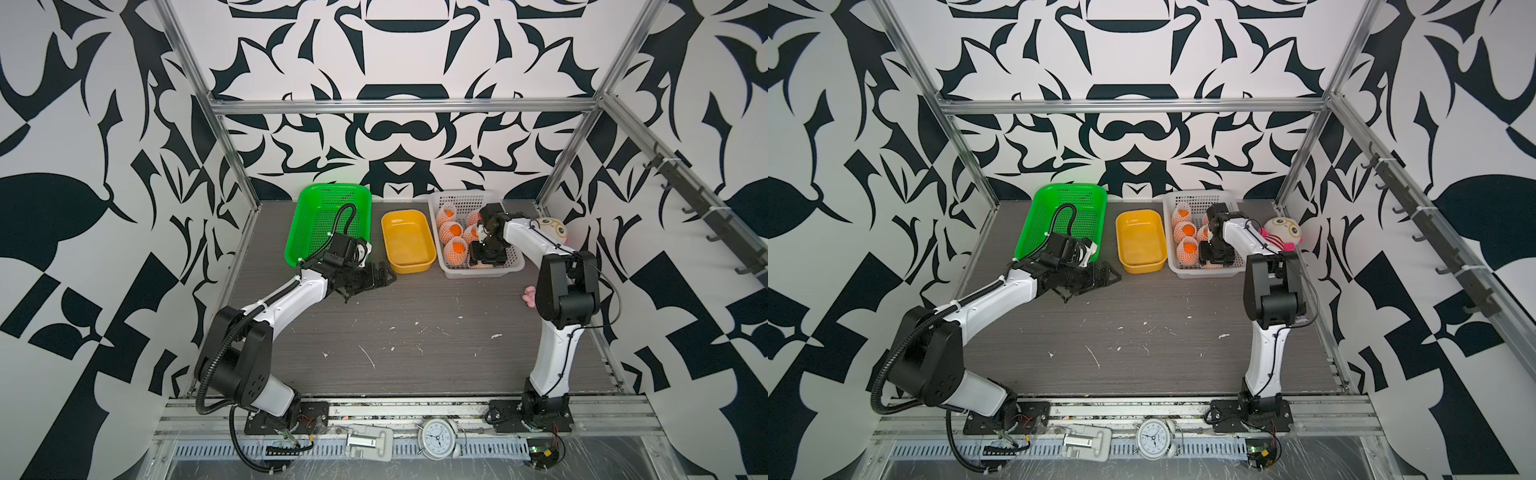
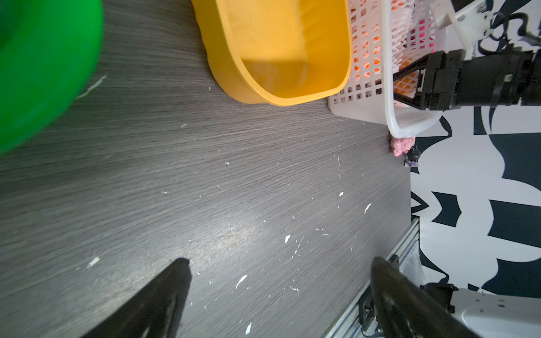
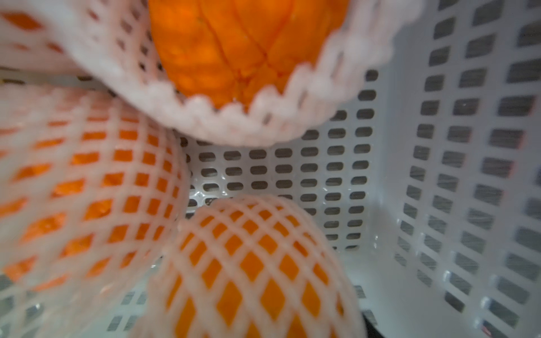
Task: Remove foam nets from oranges
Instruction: Pick up the orange from the basket.
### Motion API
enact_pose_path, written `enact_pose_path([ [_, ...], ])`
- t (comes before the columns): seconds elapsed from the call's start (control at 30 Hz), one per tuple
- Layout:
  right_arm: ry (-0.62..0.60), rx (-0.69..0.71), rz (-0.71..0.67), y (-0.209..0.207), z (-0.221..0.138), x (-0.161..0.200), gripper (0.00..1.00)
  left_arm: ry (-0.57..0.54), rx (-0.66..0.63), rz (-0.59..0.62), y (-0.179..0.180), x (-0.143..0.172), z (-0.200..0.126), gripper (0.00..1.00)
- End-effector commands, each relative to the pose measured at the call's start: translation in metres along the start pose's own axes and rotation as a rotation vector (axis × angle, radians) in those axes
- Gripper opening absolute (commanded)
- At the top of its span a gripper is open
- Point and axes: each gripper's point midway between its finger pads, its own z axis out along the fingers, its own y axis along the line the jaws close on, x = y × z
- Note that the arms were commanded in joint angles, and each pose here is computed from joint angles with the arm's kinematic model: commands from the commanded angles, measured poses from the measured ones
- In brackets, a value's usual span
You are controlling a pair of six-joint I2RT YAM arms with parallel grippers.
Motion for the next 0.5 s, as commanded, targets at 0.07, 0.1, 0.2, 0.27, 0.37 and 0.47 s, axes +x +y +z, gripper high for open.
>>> enact_pose_path([
  [0.07, -0.146, -0.008, -0.039, 0.017, -0.068, -0.023, 0.49, -0.026, 0.028, 0.042, -0.022, -0.011, -0.019, 0.99],
  [0.1, -0.162, -0.005, -0.038, 0.016, -0.076, -0.025, 0.49, -0.032, 0.041, 0.049, -0.026, -0.014, -0.021, 0.99],
  [0.2, -0.172, 0.007, -0.04, 0.016, -0.098, -0.02, 0.49, -0.047, 0.063, 0.059, -0.035, -0.018, -0.029, 0.99],
  [0.27, -0.177, 0.004, -0.049, 0.022, -0.107, -0.011, 0.48, -0.049, 0.061, 0.056, -0.036, -0.017, -0.033, 0.99],
  [0.37, -0.185, 0.018, -0.084, 0.035, -0.123, 0.005, 0.48, -0.064, 0.082, 0.039, -0.039, -0.015, -0.036, 1.0],
  [0.47, -0.191, 0.0, -0.12, 0.054, -0.132, 0.028, 0.48, -0.049, 0.082, 0.034, -0.038, -0.01, -0.039, 1.0],
])
